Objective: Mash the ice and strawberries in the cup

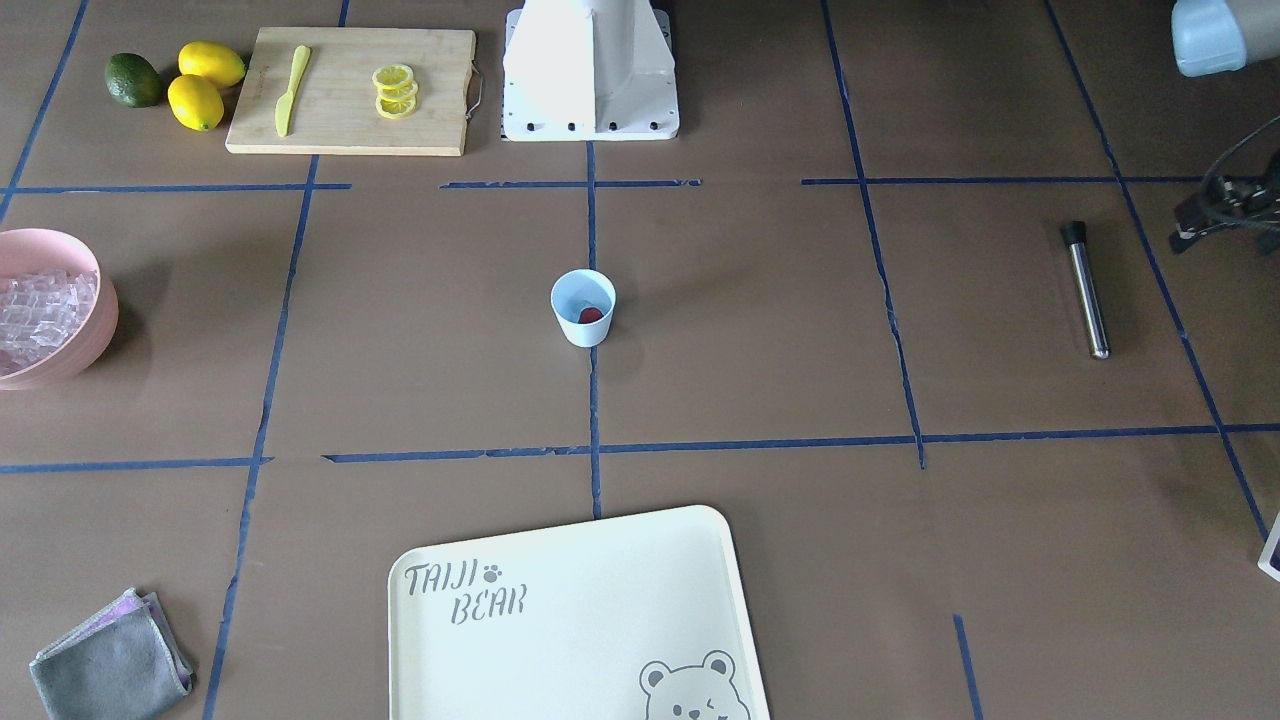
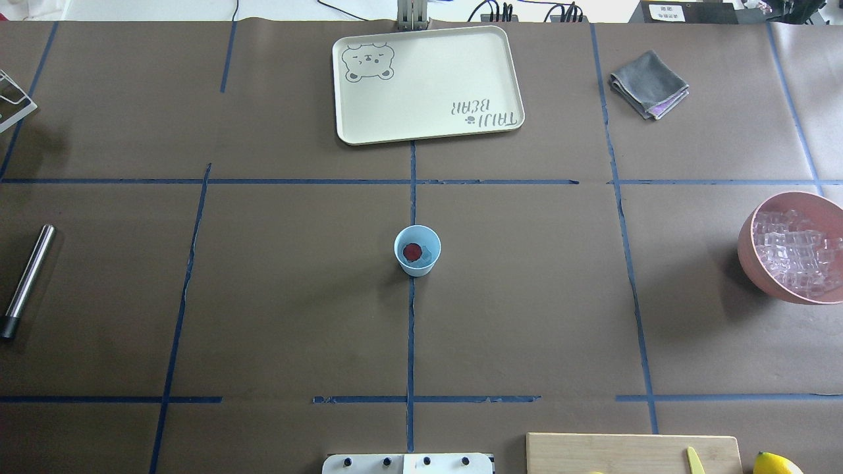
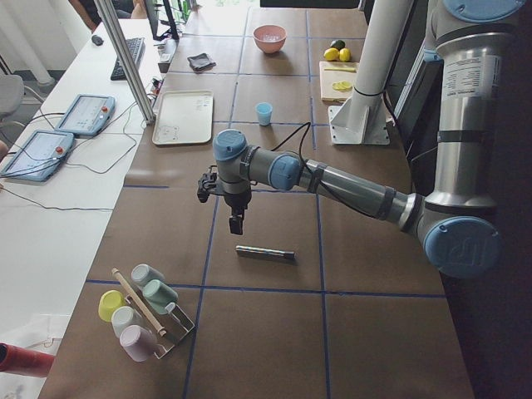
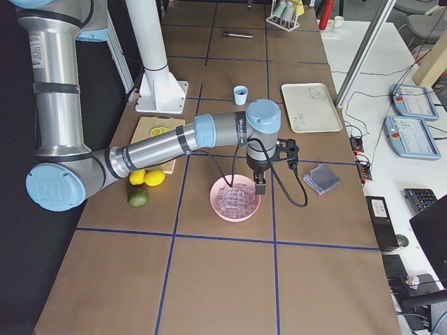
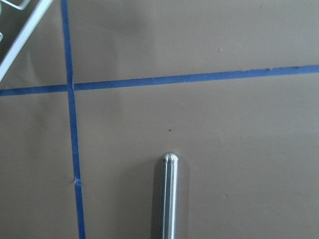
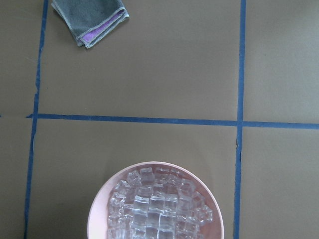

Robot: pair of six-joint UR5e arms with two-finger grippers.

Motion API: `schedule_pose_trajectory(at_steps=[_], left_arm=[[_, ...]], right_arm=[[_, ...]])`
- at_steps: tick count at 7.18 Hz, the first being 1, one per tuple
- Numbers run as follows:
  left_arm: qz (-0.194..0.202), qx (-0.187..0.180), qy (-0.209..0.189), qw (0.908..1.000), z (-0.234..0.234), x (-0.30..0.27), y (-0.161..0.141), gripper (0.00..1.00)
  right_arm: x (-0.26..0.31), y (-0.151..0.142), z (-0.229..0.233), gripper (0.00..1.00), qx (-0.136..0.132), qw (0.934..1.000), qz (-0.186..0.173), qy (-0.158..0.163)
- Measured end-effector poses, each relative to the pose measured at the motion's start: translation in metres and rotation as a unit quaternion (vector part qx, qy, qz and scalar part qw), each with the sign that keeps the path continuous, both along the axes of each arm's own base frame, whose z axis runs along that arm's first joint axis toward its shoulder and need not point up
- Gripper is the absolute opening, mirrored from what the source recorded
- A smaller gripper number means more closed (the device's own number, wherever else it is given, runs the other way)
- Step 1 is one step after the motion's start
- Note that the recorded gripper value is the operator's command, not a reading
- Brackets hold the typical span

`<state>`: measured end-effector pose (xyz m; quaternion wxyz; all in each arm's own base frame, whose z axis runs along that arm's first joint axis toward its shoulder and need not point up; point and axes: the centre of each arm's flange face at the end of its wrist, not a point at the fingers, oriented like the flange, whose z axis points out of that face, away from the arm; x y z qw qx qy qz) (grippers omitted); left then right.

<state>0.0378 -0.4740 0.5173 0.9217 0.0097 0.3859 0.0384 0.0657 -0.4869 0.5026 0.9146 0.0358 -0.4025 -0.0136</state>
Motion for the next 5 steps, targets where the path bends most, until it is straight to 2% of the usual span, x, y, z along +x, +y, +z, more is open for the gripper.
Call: schedule_pose_trajectory(at_steps=[2,5], left_arm=[[0.008,-0.011,0.017,0.9998,0.012,-0.022,0.008,1.00],[0.011,-0.017,0.034,0.9992,0.016,-0.025,0.020,1.00]], right_arm=[[0.026,0.000,0.008,1.00,-0.014,0.9996,-0.024,0.004],[0.035,-0.003,0.004,1.00,-0.010,0.9995,-0.030,0.004]])
